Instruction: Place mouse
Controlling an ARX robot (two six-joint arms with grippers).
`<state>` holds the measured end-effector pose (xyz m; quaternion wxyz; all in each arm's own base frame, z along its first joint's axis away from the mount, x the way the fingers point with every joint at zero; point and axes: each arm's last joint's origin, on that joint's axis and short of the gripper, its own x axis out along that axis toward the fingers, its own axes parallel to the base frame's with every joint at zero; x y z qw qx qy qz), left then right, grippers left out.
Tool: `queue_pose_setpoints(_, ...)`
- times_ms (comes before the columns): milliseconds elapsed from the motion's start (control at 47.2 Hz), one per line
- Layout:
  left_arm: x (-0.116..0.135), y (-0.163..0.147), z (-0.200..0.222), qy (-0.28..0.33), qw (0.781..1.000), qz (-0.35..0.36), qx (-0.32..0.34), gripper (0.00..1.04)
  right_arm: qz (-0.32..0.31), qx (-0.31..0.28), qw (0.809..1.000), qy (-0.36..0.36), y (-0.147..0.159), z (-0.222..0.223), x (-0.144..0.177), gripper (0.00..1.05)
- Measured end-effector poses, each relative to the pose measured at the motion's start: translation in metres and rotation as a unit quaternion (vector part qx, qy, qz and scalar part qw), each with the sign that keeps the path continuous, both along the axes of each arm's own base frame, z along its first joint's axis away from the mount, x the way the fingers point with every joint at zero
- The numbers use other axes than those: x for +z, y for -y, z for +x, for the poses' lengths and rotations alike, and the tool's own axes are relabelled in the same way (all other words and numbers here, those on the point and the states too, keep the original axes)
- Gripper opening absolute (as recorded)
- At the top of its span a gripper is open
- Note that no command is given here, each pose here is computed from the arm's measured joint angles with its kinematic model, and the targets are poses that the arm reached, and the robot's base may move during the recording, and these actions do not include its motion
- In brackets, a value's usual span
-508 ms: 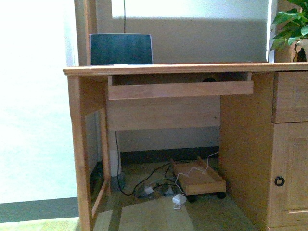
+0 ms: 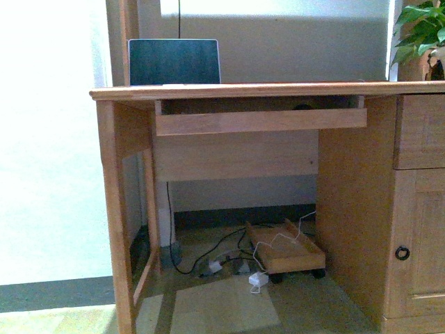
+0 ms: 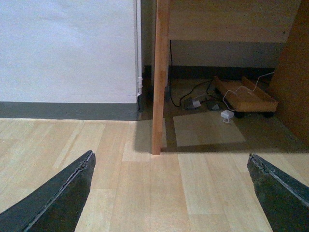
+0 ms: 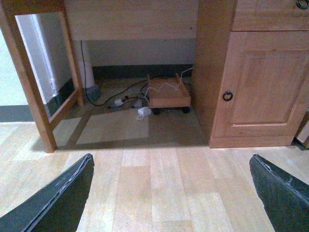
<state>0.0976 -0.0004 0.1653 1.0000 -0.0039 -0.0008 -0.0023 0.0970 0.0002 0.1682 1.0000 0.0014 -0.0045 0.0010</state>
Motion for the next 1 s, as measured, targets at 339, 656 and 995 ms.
queue_pose_setpoints(339, 0.0000, 0.0000, 0.0000, 0.000, 1.000, 0.000, 0.000, 0.97, 0.000, 0.000, 1.000, 0.000, 0.0000, 0.0000, 0.0001, 0.97)
queue_pose_setpoints(656, 0.0000, 0.0000, 0.0000, 0.000, 1.000, 0.000, 0.000, 0.97, 0.000, 0.000, 1.000, 0.000, 0.0000, 0.0000, 0.0000, 0.97)
queue_pose_setpoints(995, 0.0000, 0.0000, 0.0000, 0.000, 1.000, 0.000, 0.000, 0.97, 0.000, 0.000, 1.000, 0.000, 0.0000, 0.0000, 0.0000, 0.97)
